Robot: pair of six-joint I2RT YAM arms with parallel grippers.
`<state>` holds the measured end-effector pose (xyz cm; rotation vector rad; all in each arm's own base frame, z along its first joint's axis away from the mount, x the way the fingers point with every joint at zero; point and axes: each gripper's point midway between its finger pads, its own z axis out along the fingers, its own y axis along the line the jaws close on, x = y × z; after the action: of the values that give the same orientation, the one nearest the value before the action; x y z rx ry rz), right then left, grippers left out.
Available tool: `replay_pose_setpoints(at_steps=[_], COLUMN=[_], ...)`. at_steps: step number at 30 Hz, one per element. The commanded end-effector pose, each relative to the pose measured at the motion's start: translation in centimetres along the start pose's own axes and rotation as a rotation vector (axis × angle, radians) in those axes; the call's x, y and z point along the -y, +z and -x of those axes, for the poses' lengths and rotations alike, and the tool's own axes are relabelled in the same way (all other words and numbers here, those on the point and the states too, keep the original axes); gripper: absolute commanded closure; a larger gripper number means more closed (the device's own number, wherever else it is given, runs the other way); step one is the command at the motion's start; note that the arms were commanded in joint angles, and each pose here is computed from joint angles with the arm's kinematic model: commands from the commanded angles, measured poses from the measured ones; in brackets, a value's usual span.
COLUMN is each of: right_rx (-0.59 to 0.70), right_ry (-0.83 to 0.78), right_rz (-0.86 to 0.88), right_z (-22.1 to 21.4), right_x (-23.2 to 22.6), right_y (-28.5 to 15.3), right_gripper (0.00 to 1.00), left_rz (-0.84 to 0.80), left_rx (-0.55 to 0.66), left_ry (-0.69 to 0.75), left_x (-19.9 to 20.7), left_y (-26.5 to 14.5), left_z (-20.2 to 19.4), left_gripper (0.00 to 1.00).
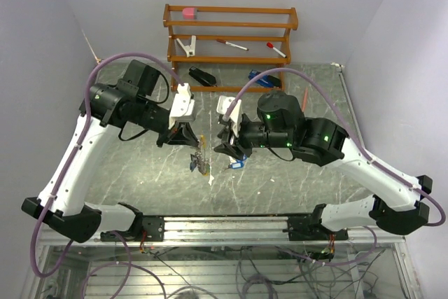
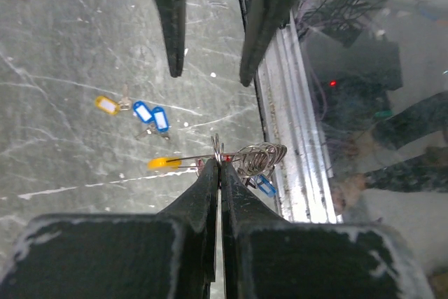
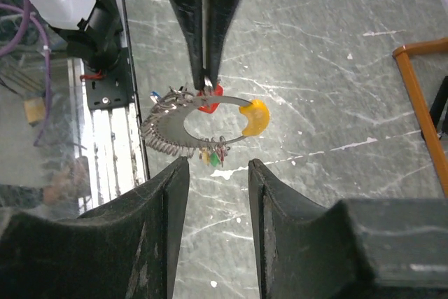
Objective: Put the keys on the keyring
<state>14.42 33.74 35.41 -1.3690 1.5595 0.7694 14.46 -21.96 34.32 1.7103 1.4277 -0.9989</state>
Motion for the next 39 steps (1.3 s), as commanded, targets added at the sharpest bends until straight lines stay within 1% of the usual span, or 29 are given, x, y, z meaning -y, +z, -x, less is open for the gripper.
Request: replay_pose_setpoints(at_steps=[1, 6, 10, 13, 15, 17, 19, 21, 23, 25, 29, 32, 35, 39], right_rx=[-0.028, -0.053, -0.079, -0.093, -0.071, -0.026, 0.05, 0.124, 0.171, 0.167, 0.107, 0.085, 0.075, 0.085], right_ry=[-0.086, -0.16, -0.206, -0.239, -0.241, -0.236, -0.213, -0.175, -0.142, -0.121, -0.08, -0.052, -0.029, 0.008], right_rz=[-0.035, -0.039, -0.014, -0.013, -0.021, -0.046, -0.068, -0.078, -0.079, -0.077, -0.071, -0.063, -0.052, -0.023], right_z=[-0.5, -0.7, -1.1, -1.3, -0.8, 0.2, 1.7, 2.9, 3.4, 3.3, 2.4, 2.1, 2.0, 2.5], right_x=[-0.2, -1.2, -2.3, -2.5, -2.3, -2.1, -1.9, -2.1, -2.2, -2.3, -2.1, -1.8, -1.5, -1.4], right_y=[-0.5, -0.2, 0.5, 0.7, 0.5, 0.0, -0.7, -1.5, -1.9, -1.7, -0.1, 1.1, 1.5, 1.6], right_gripper=[0.6, 0.6, 0.6, 0.62, 0.64, 0.67, 0.69, 0.69, 0.69, 0.7, 0.7, 0.72, 0.74, 0.74], left_rz=[-0.019, -0.023, -0.009, -0.012, -0.018, -0.014, -0.014, -0.02, -0.032, -0.038, -0.068, -0.055, -0.036, -0.011], left_rx=[0.086, 0.089, 0.08, 0.076, 0.07, 0.06, 0.06, 0.068, 0.068, 0.059, 0.044, 0.029, 0.006, -0.028], left_ry=[-0.125, -0.248, -0.274, -0.252, -0.213, -0.165, -0.117, -0.087, -0.059, -0.049, -0.055, -0.057, -0.037, 0.005], left_x=[-0.1, -0.5, -1.0, -1.0, -0.8, -0.5, -0.1, 0.3, 0.8, 0.9, 1.2, 1.1, 1.2, 1.2], left_y=[1.0, 1.6, 1.9, 1.8, 1.7, 1.3, 1.1, 1.0, 0.8, 0.7, 0.7, 0.9, 0.7, 0.3], left_z=[1.2, 0.8, 0.5, 0.4, 0.4, 0.4, 0.4, 0.5, 0.5, 0.6, 0.6, 0.2, -0.1, -0.5], left_gripper=[0.93, 0.93, 0.93, 0.93, 0.93, 0.93, 0.93, 0.93, 0.93, 0.93, 0.93, 0.93, 0.93, 0.93])
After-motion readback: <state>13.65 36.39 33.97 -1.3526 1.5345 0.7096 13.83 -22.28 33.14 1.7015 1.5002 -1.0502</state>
